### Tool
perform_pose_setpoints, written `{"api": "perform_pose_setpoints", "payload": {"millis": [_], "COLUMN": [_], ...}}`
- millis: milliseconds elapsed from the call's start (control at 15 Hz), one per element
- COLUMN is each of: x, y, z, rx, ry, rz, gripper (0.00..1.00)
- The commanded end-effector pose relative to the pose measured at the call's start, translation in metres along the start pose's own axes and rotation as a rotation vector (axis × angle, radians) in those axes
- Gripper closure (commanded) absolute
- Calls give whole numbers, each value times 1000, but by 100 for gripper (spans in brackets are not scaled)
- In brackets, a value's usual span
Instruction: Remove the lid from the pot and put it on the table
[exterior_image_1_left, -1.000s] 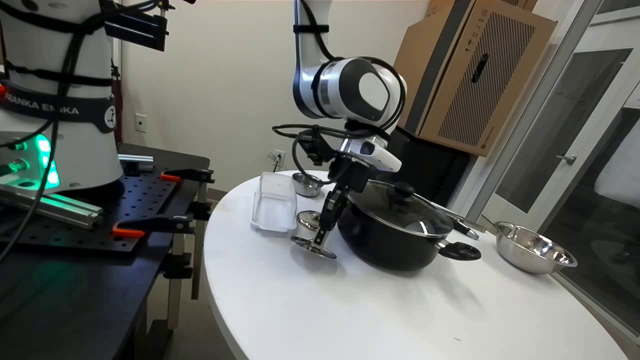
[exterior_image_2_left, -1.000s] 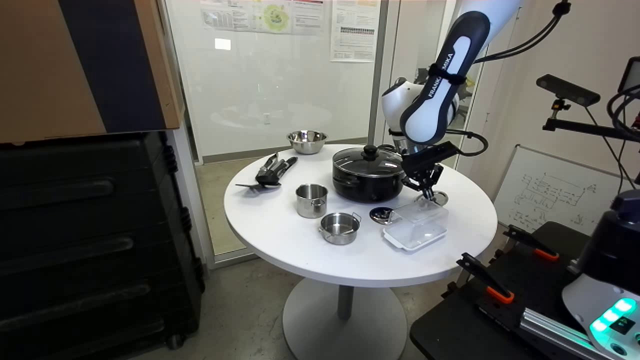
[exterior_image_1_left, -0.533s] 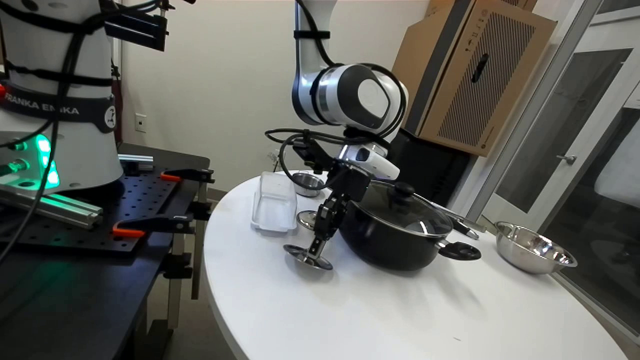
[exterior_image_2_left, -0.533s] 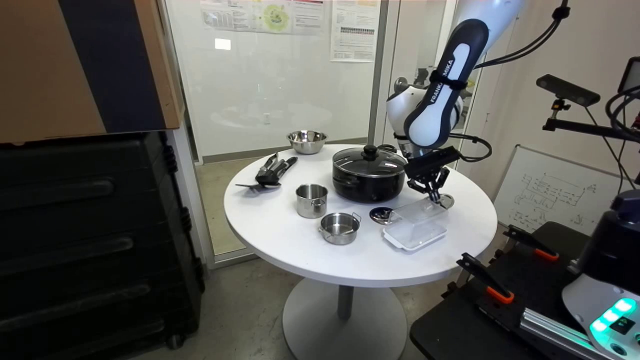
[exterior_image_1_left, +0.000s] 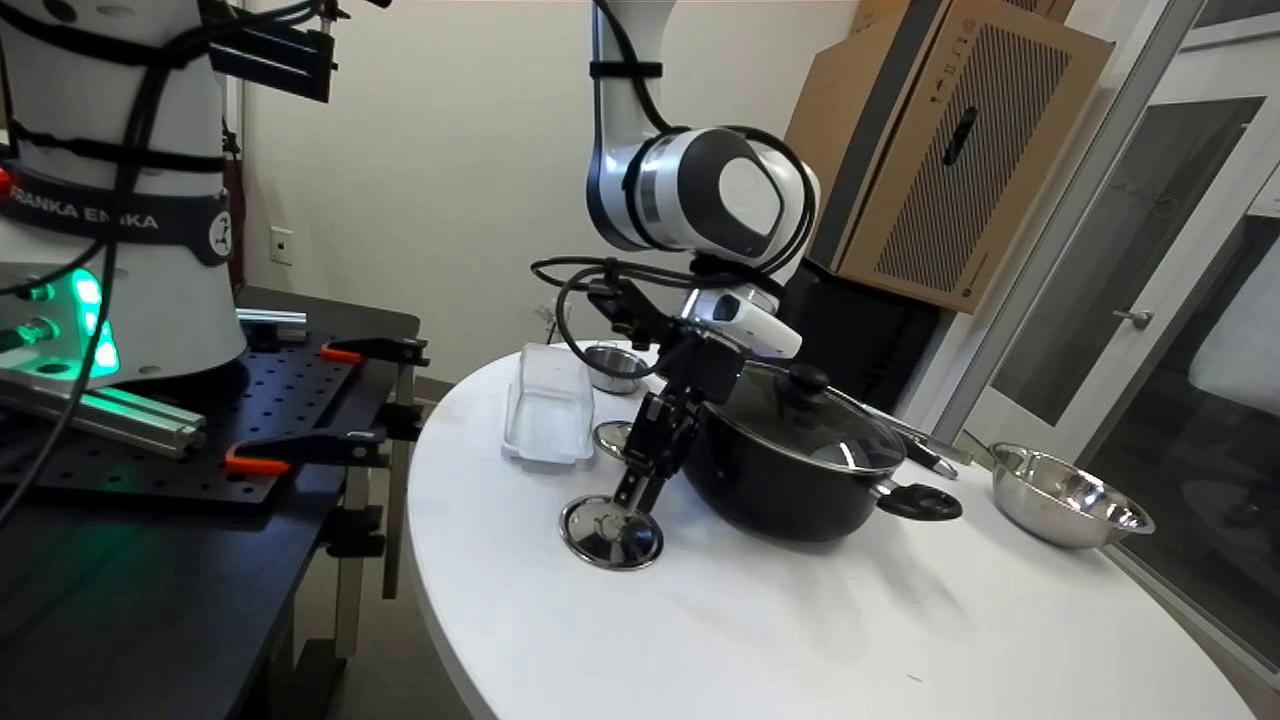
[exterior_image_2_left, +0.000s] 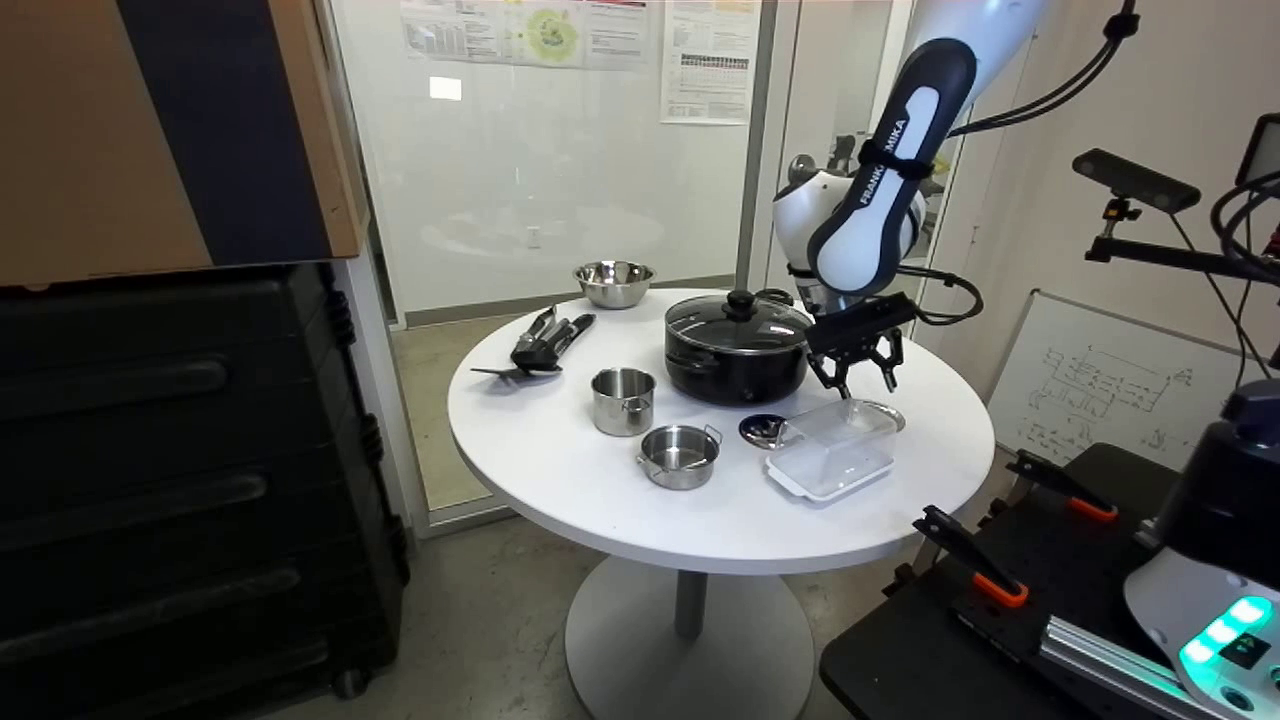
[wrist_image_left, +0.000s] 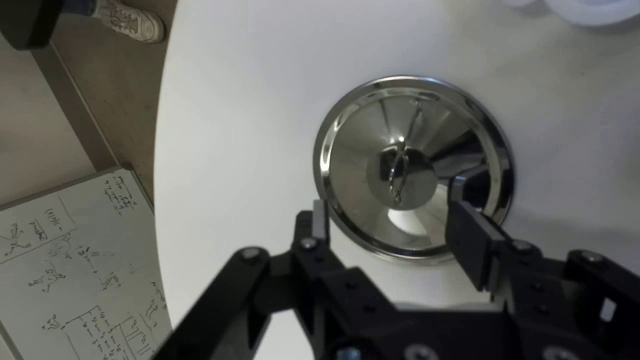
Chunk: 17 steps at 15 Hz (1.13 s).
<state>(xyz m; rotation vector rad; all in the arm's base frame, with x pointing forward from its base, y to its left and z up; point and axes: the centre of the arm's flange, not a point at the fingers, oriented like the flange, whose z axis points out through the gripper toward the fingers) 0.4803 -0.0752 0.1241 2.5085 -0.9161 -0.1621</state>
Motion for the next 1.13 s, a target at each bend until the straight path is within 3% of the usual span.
{"api": "perform_pose_setpoints", "payload": {"millis": [0, 133, 467, 667, 867, 933, 1067], "x": [2, -2, -11, -17, -25, -18, -25], "y": [11, 24, 54, 61, 45, 45, 41], "z": [-37, -70, -146, -184, -223, -202, -219], "rx": [48, 69, 119, 192, 288, 243, 274], "ry": [9, 19, 70, 108, 136, 139, 154], "rz": [-43, -112, -305, -399, -431, -397, -415], "gripper": [5, 0, 0, 0, 0, 0, 0]}}
